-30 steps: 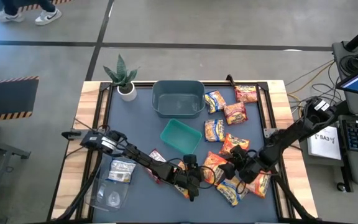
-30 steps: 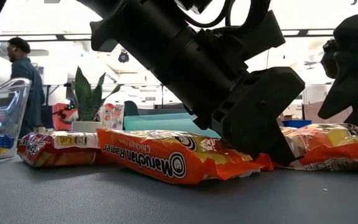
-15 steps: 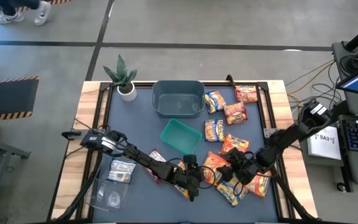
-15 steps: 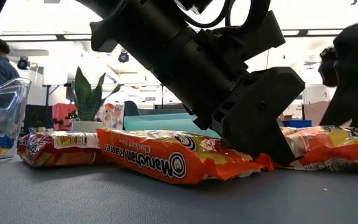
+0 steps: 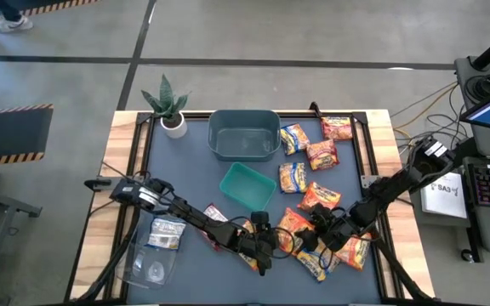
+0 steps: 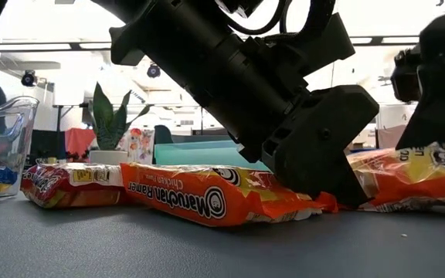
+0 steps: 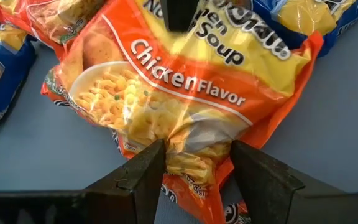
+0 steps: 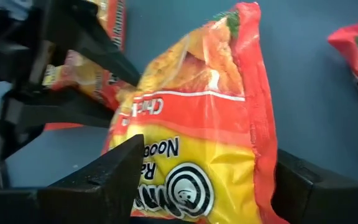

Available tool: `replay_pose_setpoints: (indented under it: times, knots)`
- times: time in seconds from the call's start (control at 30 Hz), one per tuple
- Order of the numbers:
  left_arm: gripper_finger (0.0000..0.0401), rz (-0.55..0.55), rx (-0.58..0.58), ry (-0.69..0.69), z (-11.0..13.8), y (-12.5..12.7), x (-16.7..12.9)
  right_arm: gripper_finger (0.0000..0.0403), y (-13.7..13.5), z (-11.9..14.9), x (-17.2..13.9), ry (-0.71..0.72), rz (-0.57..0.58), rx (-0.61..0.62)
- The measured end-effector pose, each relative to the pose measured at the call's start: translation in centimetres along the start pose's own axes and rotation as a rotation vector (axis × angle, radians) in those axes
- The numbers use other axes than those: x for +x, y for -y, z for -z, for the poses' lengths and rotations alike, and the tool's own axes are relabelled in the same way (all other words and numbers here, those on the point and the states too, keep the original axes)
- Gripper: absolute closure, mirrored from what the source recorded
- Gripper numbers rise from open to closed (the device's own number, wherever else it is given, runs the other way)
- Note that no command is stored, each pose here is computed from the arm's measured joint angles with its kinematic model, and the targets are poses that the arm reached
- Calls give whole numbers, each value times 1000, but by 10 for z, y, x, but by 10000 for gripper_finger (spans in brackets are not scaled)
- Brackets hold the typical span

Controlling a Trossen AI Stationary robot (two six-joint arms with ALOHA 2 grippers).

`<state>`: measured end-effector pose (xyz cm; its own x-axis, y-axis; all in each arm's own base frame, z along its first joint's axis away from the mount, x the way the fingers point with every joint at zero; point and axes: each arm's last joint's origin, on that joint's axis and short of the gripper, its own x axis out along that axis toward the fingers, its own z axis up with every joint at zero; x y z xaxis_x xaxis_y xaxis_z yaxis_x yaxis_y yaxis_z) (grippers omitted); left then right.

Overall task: Sort Maruchan noodles
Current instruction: Put the orange noodle pack into the green bin

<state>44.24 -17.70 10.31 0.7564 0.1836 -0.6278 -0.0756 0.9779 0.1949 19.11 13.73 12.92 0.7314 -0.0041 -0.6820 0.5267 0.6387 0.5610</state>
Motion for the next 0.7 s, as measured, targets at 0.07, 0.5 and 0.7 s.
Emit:
replay_pose_setpoints:
  times: [0.07, 0.5, 0.7]
  knots:
    - [227, -1, 0, 2, 0, 0, 0, 163, -1, -1, -2, 3, -12, -11]
    - [227, -43, 35, 16, -4, -3, -3, 184, -4, -5, -7, 15, -34, -38]
    - [227, -42, 45, 30, -9, -4, -8, 185, -4, -5, -7, 19, -31, -33]
